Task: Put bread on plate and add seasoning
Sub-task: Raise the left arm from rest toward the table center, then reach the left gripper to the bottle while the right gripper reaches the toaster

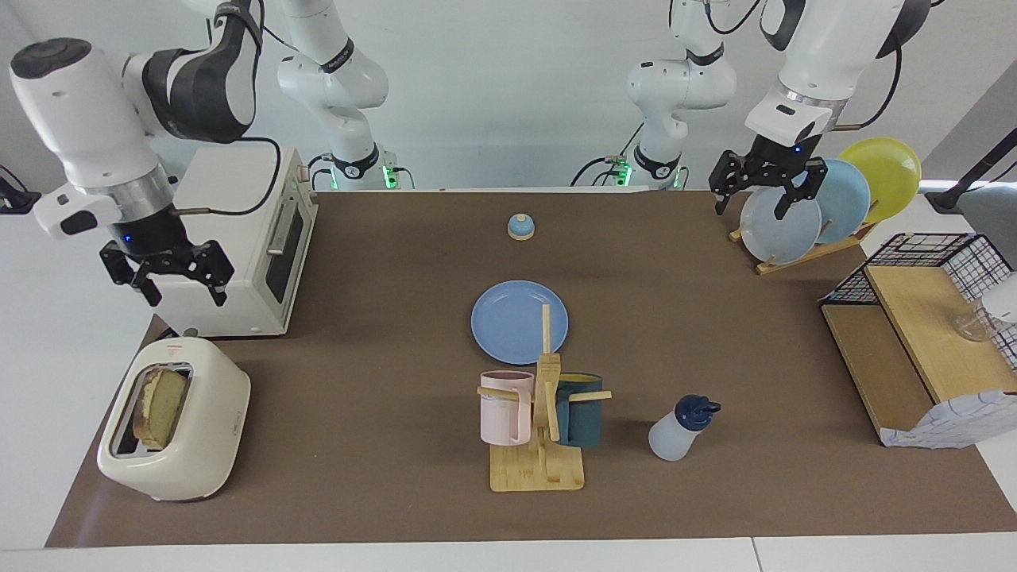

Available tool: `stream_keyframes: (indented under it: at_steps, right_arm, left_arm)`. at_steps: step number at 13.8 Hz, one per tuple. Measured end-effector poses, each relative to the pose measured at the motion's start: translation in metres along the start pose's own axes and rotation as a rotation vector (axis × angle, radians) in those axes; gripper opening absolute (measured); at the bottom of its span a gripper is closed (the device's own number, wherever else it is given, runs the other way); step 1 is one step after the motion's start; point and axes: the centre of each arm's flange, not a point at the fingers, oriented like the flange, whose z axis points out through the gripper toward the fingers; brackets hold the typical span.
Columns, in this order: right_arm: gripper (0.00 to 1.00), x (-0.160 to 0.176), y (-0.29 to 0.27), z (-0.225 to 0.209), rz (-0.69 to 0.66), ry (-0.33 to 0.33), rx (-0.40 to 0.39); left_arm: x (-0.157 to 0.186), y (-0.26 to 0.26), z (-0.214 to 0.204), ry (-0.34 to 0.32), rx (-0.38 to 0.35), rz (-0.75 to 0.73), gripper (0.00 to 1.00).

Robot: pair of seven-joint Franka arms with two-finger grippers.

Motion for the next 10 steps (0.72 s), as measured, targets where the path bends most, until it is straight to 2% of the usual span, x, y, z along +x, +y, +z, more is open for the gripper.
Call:
stream_keyframes:
  at_steps: [3,7,10]
  right_arm:
    - [1.00,0.013,0.007,0.032,-0.068,0.065,-0.020]
    - [0.91,0.022,0.031,0.062,-0.079,0.135,-0.046]
    - [0.84,0.024,0.033,0.065,-0.077,0.155,-0.051]
  left_arm:
    - [-0.015,0.023,0.044,0.111,-0.006,0.023,1.00]
    - [-0.030,0.053,0.098,0.278,-0.034,0.022,1.00]
    - [-0.026,0.054,0.119,0.369,-0.043,0.021,1.00]
